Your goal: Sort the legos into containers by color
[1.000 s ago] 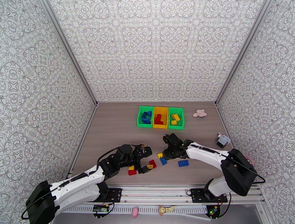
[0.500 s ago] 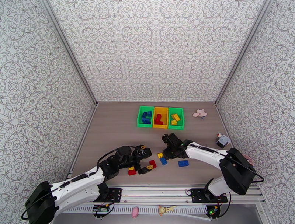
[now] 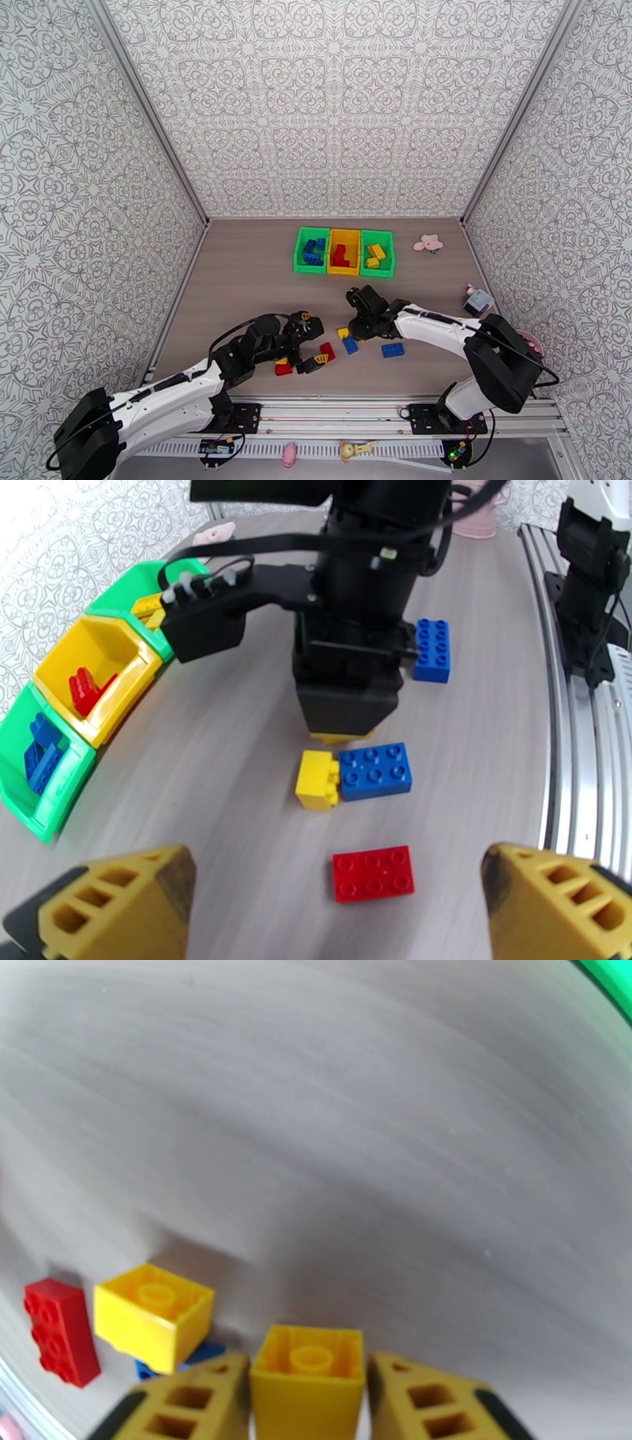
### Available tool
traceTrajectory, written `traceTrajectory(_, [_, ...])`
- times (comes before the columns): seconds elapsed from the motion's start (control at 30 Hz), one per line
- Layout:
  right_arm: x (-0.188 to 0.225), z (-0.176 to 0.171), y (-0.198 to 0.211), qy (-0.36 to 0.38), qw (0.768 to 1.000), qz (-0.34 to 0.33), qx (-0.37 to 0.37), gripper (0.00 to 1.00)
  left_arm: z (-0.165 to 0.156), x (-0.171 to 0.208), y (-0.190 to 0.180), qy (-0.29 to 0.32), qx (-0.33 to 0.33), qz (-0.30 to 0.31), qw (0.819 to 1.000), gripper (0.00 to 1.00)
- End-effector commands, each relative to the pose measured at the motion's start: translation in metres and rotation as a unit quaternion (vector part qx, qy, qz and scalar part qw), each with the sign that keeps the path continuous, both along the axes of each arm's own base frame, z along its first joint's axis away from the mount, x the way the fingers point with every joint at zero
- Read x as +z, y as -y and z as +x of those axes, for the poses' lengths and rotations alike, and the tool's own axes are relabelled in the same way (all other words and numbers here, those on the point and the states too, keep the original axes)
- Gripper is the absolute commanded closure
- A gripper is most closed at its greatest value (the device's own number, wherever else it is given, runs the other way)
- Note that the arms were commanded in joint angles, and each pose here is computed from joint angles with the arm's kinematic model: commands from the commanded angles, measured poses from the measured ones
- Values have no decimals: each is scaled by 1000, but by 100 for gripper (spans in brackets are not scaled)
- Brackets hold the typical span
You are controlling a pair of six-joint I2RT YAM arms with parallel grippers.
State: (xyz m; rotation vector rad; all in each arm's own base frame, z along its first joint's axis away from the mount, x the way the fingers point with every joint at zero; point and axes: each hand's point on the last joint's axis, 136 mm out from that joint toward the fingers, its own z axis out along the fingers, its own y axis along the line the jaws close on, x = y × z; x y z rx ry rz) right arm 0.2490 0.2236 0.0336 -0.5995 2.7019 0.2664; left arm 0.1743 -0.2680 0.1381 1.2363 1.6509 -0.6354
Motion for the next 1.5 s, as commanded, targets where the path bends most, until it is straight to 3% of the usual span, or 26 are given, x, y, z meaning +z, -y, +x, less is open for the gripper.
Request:
traceTrajectory(0.0, [4, 8, 0, 9, 1000, -4, -10, 63, 0, 3, 1, 7, 2, -9, 1000, 0])
traceTrajectory(0.13, [12, 11, -1, 21, 1000, -1, -10, 72, 5, 4, -2, 2, 26, -15, 1000, 0])
traceTrajectory(0.47, [68, 44, 0, 123, 989, 56, -55, 76, 21, 15, -11, -19, 100, -59, 993, 0])
traceTrajectory(0.7, [111, 100, 8, 194, 958, 146, -155, 76, 28, 17, -14, -18, 116, -60, 991, 0])
traceTrajectory(0.87, [131, 143, 25, 238, 940, 149, -196, 76, 40, 27, -24, -25, 165, -85, 982, 0])
traceTrajectory(1.13, [141, 209, 68, 278, 912, 129, -271, 77, 47, 37, -31, -11, 180, -102, 978, 0])
traceTrajectory(1.47, [103, 278, 80, 241, 931, 115, -249, 76, 49, 40, -35, 5, 181, -101, 978, 0])
